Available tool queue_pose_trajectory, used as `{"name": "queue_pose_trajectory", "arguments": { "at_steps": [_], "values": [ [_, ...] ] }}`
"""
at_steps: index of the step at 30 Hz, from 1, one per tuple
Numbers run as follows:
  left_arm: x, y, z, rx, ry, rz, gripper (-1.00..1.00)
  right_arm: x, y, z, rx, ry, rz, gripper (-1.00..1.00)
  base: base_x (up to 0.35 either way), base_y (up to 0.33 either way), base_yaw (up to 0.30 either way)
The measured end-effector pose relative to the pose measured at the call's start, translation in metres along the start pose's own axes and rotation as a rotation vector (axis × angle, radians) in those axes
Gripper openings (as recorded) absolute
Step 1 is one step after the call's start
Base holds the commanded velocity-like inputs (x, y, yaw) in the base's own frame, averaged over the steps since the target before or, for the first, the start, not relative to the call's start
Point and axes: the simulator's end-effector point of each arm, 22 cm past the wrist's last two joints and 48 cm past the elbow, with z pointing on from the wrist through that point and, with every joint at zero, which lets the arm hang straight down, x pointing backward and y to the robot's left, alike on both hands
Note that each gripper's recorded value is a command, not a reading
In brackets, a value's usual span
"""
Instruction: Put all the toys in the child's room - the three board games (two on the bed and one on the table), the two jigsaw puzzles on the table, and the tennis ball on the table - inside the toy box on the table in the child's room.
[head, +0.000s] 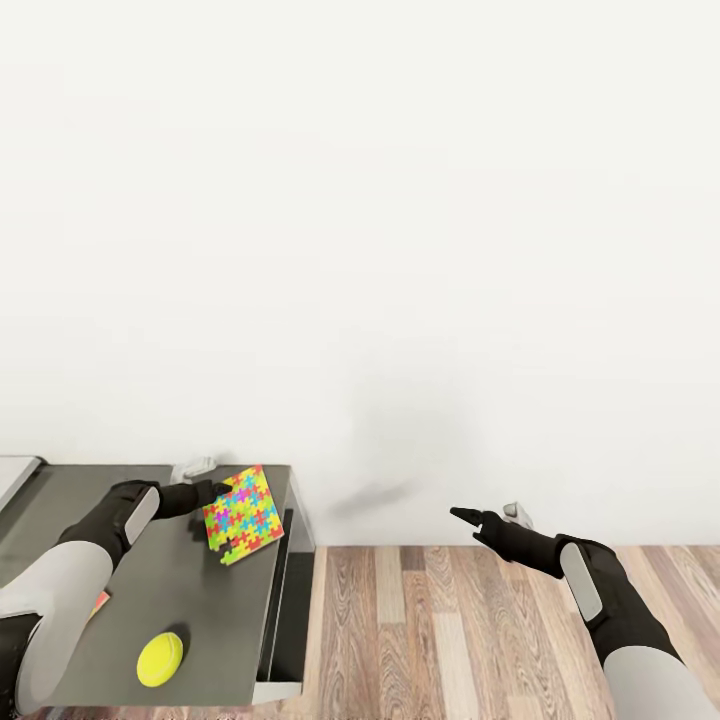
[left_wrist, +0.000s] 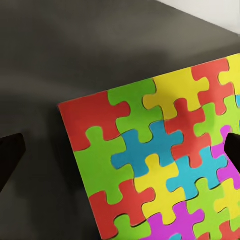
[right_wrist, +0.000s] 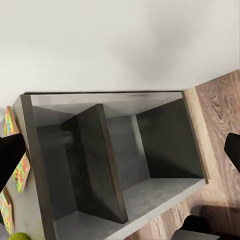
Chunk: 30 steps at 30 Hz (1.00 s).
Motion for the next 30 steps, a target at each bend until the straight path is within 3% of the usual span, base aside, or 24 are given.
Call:
{"name": "queue_pose_trajectory", "arguments": {
  "at_steps": [10, 30],
  "values": [
    [0.0029, -0.0001, 0.0029, -0.001, 0.005, 0.001, 1.0, 0.0016, -0.0027, 0.0012, 0.003, 0.003, 0.004, 1.0, 0.0, -0.011, 0.0],
    [0.0029, -0.0067, 0.0031, 0.027, 0.005, -0.001, 1.0, 0.0013, -0.003, 0.0012, 0.003, 0.002, 0.004, 1.0, 0.0, -0.146, 0.0]
  ]
}}
